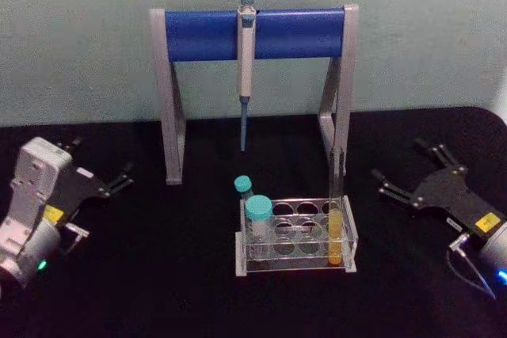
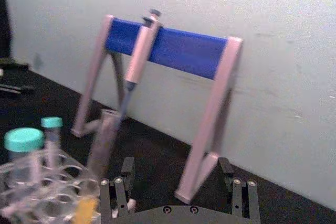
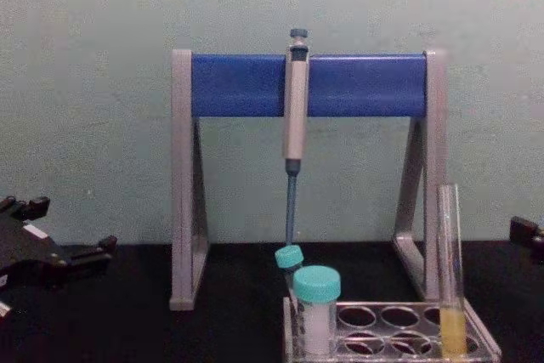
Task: Pick up the test tube from the test tube rack, shake it, then place it back into the test tube rack.
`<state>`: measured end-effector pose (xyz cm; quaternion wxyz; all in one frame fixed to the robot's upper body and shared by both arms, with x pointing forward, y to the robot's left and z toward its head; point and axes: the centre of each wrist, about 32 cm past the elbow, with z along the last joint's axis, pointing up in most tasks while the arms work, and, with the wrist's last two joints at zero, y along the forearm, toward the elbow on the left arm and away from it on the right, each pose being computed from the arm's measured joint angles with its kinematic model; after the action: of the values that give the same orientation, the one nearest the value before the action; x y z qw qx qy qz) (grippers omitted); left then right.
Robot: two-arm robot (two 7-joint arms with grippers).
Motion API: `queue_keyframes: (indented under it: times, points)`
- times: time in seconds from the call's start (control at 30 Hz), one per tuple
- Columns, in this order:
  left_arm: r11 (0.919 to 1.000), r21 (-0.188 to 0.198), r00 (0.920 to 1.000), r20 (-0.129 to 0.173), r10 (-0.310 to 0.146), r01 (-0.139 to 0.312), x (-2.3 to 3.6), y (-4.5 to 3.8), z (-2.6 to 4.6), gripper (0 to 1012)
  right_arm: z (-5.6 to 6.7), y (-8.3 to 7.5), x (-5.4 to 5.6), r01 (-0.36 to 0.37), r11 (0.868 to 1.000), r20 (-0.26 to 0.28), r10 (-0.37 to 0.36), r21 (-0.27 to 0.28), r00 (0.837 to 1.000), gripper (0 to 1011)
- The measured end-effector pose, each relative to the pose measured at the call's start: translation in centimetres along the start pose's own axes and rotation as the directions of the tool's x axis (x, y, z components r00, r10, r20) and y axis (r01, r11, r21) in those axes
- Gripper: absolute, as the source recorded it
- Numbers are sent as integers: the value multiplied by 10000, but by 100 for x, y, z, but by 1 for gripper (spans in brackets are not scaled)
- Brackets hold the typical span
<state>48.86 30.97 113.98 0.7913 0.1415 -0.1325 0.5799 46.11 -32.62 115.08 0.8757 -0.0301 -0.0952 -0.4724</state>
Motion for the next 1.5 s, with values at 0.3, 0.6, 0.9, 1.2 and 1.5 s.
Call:
queue_keyframes:
  times: [0.3,0.6,0.9,1.2,1.5]
  points:
    - [10000,0,10000,0,0,0,0,0,0,1001,38,-11,-35,-1276,9916,-958,1293,232,9870,1000]
    - [10000,-1,10000,0,0,0,0,0,0,1001,33,103,42,-2612,9653,-1746,2574,14,9504,1000]
    - [10000,1,10000,0,0,0,0,0,0,1001,-3,226,152,-3065,9518,-2034,2978,-120,9327,1000]
    - [10000,0,10000,-1,0,0,0,0,0,1001,-16,310,262,-3476,9375,-2213,3363,-132,9154,1000]
    - [10000,0,10000,0,0,0,0,0,0,1001,-29,386,308,-3766,9264,-2326,3643,-90,9018,1000]
